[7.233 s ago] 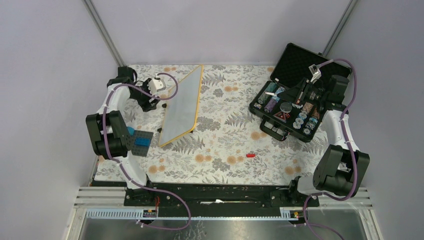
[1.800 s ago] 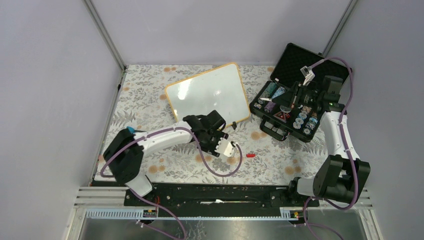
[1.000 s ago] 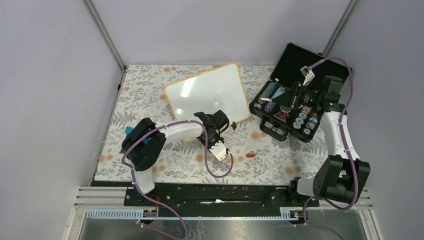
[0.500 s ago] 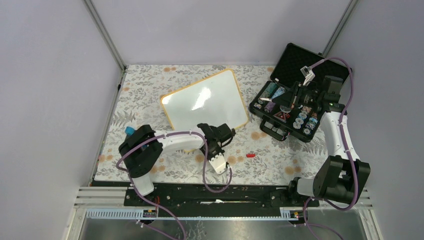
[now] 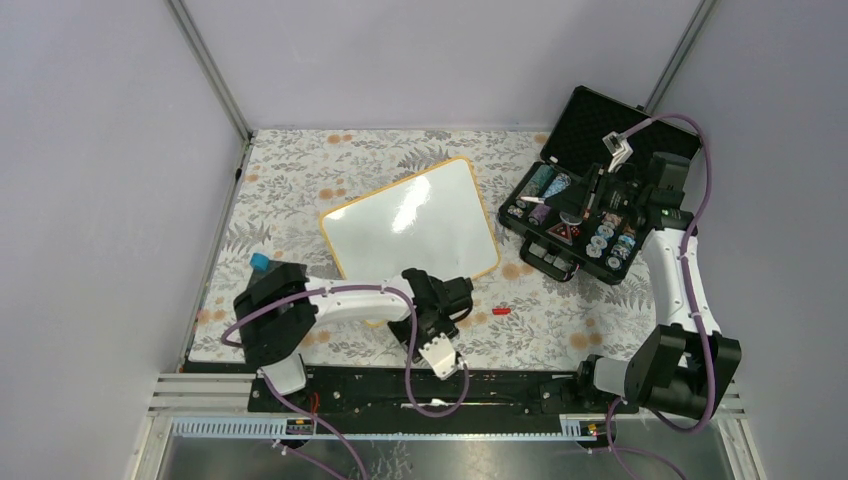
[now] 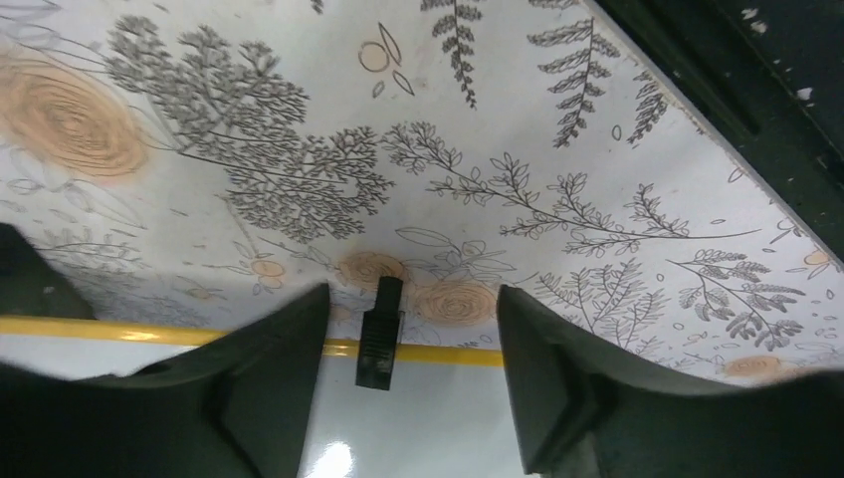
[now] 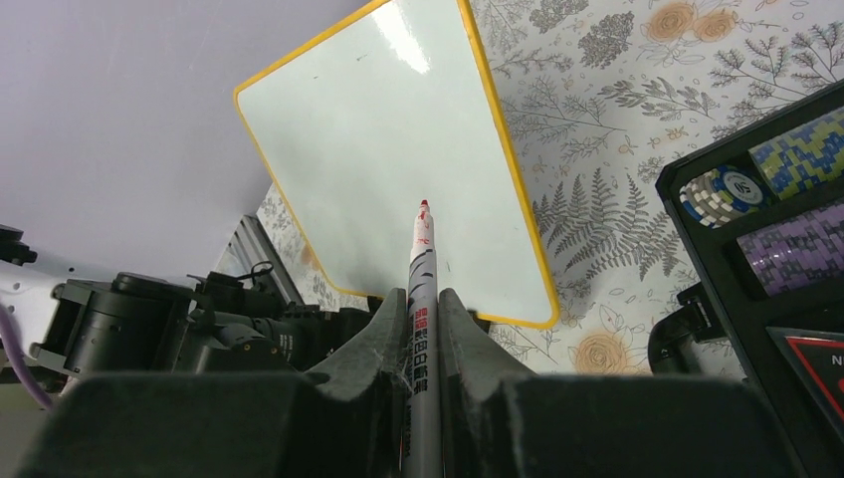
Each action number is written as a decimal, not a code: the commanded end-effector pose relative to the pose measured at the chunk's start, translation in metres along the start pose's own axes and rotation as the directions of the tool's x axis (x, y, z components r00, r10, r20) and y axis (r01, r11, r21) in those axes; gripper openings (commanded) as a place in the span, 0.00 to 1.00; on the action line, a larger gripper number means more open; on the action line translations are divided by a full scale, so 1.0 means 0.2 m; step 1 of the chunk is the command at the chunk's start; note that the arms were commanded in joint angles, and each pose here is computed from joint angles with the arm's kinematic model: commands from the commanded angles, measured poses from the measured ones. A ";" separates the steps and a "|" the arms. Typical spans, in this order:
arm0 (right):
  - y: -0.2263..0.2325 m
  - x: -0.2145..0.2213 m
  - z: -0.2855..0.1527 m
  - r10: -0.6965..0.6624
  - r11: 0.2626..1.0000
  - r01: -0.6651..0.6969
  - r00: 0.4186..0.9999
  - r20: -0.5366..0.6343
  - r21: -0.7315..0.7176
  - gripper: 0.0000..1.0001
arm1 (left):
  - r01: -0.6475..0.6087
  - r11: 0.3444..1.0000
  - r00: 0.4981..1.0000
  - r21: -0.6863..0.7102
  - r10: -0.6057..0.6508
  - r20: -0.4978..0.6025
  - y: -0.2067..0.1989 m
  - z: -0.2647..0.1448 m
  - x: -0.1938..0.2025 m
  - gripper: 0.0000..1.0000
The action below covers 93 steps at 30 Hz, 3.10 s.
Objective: Write a sentence on the whiteboard
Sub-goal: Move the whiteboard to the center of the board, then hold the whiteboard on the whiteboard stand.
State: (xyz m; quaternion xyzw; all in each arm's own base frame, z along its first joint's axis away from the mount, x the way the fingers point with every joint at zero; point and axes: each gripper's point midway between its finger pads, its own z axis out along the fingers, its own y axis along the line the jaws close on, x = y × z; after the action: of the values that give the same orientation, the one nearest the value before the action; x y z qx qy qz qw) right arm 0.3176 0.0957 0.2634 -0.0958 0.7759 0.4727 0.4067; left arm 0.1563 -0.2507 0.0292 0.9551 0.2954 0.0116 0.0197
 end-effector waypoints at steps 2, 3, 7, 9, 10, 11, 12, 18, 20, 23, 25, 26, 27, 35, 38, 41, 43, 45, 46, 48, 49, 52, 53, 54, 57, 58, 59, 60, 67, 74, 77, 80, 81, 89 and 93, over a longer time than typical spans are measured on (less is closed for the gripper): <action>0.11 -0.04 -0.03 -0.066 0.997 0.066 0.998 0.003 -0.029 0.00 | 0.196 0.976 0.974 -0.096 -0.183 0.133 0.06 -0.23 -0.11 0.96; 0.12 -0.05 -0.03 -0.069 0.997 0.069 0.998 0.003 -0.031 0.00 | 0.237 0.965 0.961 -0.112 -0.216 0.173 0.08 -0.28 -0.14 0.99; 0.16 -0.07 -0.03 -0.087 0.995 0.087 0.996 -0.009 -0.042 0.00 | 0.480 0.865 0.838 -0.144 -0.404 0.366 0.21 -0.56 -0.22 0.99; 0.19 -0.08 -0.01 -0.103 0.994 0.102 0.994 -0.026 -0.042 0.00 | 0.615 0.777 0.718 -0.134 -0.482 0.502 0.29 -0.74 -0.15 0.99; 0.20 -0.08 0.00 -0.120 0.992 0.119 0.992 -0.035 -0.043 0.00 | 0.683 0.721 0.639 -0.116 -0.513 0.573 0.33 -0.85 -0.09 0.99; 0.22 -0.08 0.02 -0.142 0.989 0.140 0.989 -0.047 -0.043 0.00 | 0.746 0.659 0.555 -0.100 -0.532 0.639 0.36 -0.95 -0.02 0.99; 0.24 -0.07 0.04 -0.161 0.986 0.158 0.985 -0.061 -0.045 0.00 | 0.796 0.599 0.477 -0.089 -0.530 0.701 0.39 -1.08 0.04 0.99; 0.37 -0.04 0.18 -0.270 0.961 0.259 0.952 -0.141 -0.095 0.00 | 0.985 0.172 0.059 0.018 -0.433 0.899 0.28 -1.53 0.51 0.99; 0.42 -0.02 0.23 -0.298 0.952 0.280 0.941 -0.159 -0.128 0.00 | 0.996 0.029 -0.069 0.086 -0.380 0.923 0.19 -1.61 0.65 0.99; 0.48 0.01 0.32 -0.348 0.933 0.317 0.917 -0.193 -0.172 0.00 | 0.940 -0.279 -0.272 0.194 -0.276 0.922 -0.02 -1.62 0.91 0.99; 0.55 0.03 0.38 -0.395 0.911 0.355 0.896 -0.200 -0.208 0.00 | 0.864 -0.429 -0.365 0.263 -0.173 0.915 -0.16 -1.61 1.03 0.99; 0.58 0.04 0.40 -0.417 0.900 0.372 0.886 -0.203 -0.226 0.00 | 0.834 -0.471 -0.388 0.288 -0.130 0.912 -0.24 -1.60 1.08 0.99; 0.61 0.04 0.43 -0.438 0.889 0.389 0.875 -0.203 -0.241 0.00 | 0.800 -0.509 -0.417 0.317 -0.092 0.904 -0.30 -1.59 1.11 0.99; 0.85 0.16 0.69 -0.640 0.759 0.564 0.740 -0.208 -0.325 0.00 | 0.775 -0.473 -0.547 0.419 -0.168 0.820 -0.48 -1.37 1.09 0.99; 0.89 0.25 0.79 -0.686 0.722 0.608 0.694 -0.220 -0.331 0.00 | 0.767 -0.479 -0.574 0.426 -0.215 0.790 -0.50 -1.27 1.10 0.99; 0.91 0.32 0.85 -0.712 0.698 0.633 0.662 -0.232 -0.336 0.00 | 0.745 -0.505 -0.601 0.436 -0.224 0.767 -0.51 -1.19 1.11 0.99; 0.92 0.33 0.86 -0.708 0.702 0.630 0.669 -0.227 -0.332 0.00 | 0.751 -0.497 -0.596 0.435 -0.223 0.772 -0.50 -1.17 1.11 0.99; 0.93 0.35 0.88 -0.705 0.704 0.625 0.672 -0.228 -0.338 0.00 | 0.779 -0.452 -0.576 0.434 -0.242 0.781 -0.48 -1.14 1.10 0.99; 0.94 0.35 0.89 -0.706 0.702 0.624 0.671 -0.227 -0.343 0.00 | 0.790 -0.437 -0.568 0.431 -0.256 0.782 -0.47 -1.13 1.10 0.99; 0.97 0.36 0.90 -0.714 0.695 0.629 0.663 -0.225 -0.350 0.00 | 0.802 -0.417 -0.566 0.428 -0.303 0.767 -0.43 -1.08 1.09 0.95; 0.99 0.38 0.91 -0.718 0.690 0.630 0.658 -0.226 -0.357 0.00 | 0.807 -0.410 -0.565 0.426 -0.323 0.759 -0.41 -1.06 1.09 0.92; 1.01 0.42 0.93 -0.734 0.673 0.638 0.640 -0.229 -0.375 0.00 | 0.810 -0.396 -0.569 0.432 -0.357 0.741 -0.36 -1.03 1.08 0.86; 1.01 0.43 0.94 -0.738 0.669 0.642 0.634 -0.232 -0.375 0.00 | 0.815 -0.392 -0.565 0.427 -0.369 0.738 -0.35 -1.01 1.08 0.84; 1.02 0.43 0.95 -0.742 0.665 0.647 0.629 -0.231 -0.374 0.00 | 0.817 -0.387 -0.563 0.427 -0.378 0.735 -0.34 -1.01 1.08 0.83; 1.02 0.40 0.97 -0.753 0.655 0.667 0.619 -0.225 -0.356 0.00 | 0.826 -0.358 -0.557 0.436 -0.393 0.732 -0.30 -1.00 1.06 0.75; 1.02 0.40 0.98 -0.758 0.649 0.674 0.613 -0.225 -0.353 0.00 | 0.828 -0.348 -0.555 0.440 -0.395 0.732 -0.29 -0.99 1.05 0.72; 1.04 0.41 0.98 -0.766 0.640 0.682 0.605 -0.220 -0.355 0.00 | 0.830 -0.344 -0.552 0.439 -0.394 0.735 -0.29 -1.00 1.05 0.69; 1.05 0.42 0.99 -0.774 0.630 0.689 0.594 -0.219 -0.359 0.00 | 0.833 -0.336 -0.549 0.440 -0.396 0.736 -0.28 -0.99 1.04 0.67; 1.12 0.48 1.06 -0.815 0.577 0.726 0.539 -0.213 -0.373 0.00 | 0.851 -0.289 -0.524 0.437 -0.420 0.741 -0.22 -1.00 1.01 0.49; 1.17 0.50 1.10 -0.824 0.564 0.733 0.532 -0.195 -0.381 0.00 | 0.857 -0.269 -0.515 0.439 -0.414 0.750 -0.18 -0.99 1.03 0.42; 1.16 0.49 1.13 -0.826 0.561 0.745 0.529 -0.193 -0.361 0.00 | 0.855 -0.300 -0.517 0.424 -0.411 0.751 -0.19 -1.00 1.05 0.49; 1.16 0.47 1.16 -0.827 0.560 0.754 0.533 -0.179 -0.344 0.00 | 0.863 -0.333 -0.495 0.381 -0.399 0.772 -0.23 -1.04 1.07 0.54; 1.16 0.47 1.16 -0.827 0.559 0.754 0.534 -0.174 -0.344 0.00 | 0.863 -0.341 -0.491 0.373 -0.391 0.779 -0.24 -1.06 1.08 0.54; 1.20 0.47 1.24 -0.806 0.586 0.728 0.571 -0.158 -0.357 0.00 | 0.824 -0.372 -0.546 0.427 -0.323 0.773 -0.30 -1.09 1.15 0.44; 1.20 0.48 1.28 -0.795 0.598 0.716 0.585 -0.158 -0.360 0.00 | 0.826 -0.360 -0.547 0.434 -0.320 0.774 -0.30 -1.09 1.14 0.41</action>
State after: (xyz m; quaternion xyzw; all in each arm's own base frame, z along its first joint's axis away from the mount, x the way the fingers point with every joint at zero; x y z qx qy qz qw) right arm 0.2642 0.4366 0.2674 -0.5522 0.6657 0.3038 0.3995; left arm 0.2974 -0.0626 0.2210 0.1019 0.8576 -0.3223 0.3876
